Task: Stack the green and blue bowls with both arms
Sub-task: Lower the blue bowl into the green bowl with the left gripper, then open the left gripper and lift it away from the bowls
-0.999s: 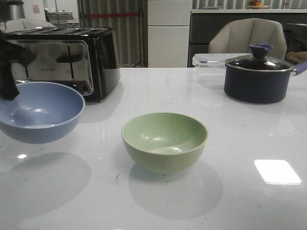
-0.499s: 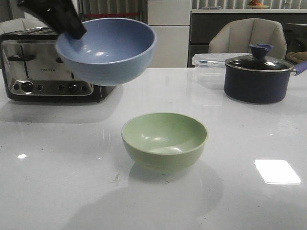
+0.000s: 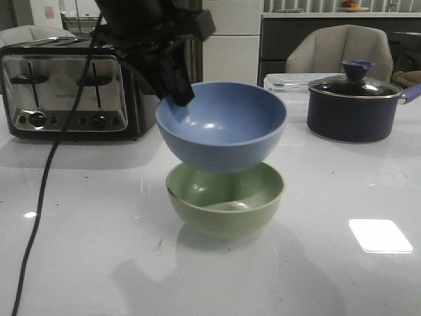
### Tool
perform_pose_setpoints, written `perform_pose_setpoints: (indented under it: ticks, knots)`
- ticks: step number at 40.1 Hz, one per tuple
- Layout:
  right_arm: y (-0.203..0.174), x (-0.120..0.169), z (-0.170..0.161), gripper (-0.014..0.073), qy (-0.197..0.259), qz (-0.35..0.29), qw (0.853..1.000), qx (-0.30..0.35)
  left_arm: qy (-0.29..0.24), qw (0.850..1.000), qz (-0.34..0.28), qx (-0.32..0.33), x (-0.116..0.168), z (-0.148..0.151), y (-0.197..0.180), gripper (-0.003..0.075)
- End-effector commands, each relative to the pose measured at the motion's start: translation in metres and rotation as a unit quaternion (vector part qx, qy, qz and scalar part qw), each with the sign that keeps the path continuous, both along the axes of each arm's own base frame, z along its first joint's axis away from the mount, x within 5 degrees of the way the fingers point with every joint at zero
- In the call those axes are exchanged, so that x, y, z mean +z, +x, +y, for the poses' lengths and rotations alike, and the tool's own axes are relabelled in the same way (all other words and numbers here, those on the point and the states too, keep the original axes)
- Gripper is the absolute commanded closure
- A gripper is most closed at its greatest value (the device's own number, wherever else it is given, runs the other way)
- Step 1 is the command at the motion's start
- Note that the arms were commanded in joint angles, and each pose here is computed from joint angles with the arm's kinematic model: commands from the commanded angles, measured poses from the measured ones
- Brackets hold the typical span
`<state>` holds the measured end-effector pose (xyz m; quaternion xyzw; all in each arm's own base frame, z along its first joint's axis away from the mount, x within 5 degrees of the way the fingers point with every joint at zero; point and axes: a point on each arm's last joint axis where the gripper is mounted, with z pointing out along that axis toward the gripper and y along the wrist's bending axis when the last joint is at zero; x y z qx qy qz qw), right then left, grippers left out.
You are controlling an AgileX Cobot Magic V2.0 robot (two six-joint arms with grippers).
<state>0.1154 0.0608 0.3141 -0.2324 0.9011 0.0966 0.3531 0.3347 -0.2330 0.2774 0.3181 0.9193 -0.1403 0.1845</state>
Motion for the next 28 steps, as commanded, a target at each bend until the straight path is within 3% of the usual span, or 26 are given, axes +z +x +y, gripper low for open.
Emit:
perform_pose_setpoints:
  ticks: [1, 15, 19, 25, 28]
  knots:
    - [0.003, 0.012, 0.001, 0.0204, 0.021, -0.038, 0.999, -0.002, -0.029, 0.999, -0.026, 0.002, 0.018, -0.005, 0.001, 0.0622]
    - [0.003, 0.012, 0.001, 0.0204, 0.021, -0.038, 0.999, -0.002, -0.014, 1.000, 0.000, 0.004, -0.012, -0.012, 0.011, 0.0608]
    - [0.003, 0.012, 0.001, 0.0204, 0.021, -0.038, 0.999, -0.002, -0.019, 1.000, -0.003, 0.006, -0.012, -0.013, 0.012, 0.0502]
    - [0.003, 0.012, 0.001, 0.0204, 0.021, -0.038, 0.999, -0.002, -0.025, 1.000, -0.007, 0.008, -0.010, -0.014, 0.013, 0.0265]
    - [0.003, 0.012, 0.001, 0.0204, 0.021, -0.038, 0.999, -0.002, -0.029, 0.999, -0.013, 0.007, -0.004, -0.014, 0.013, 0.0242]
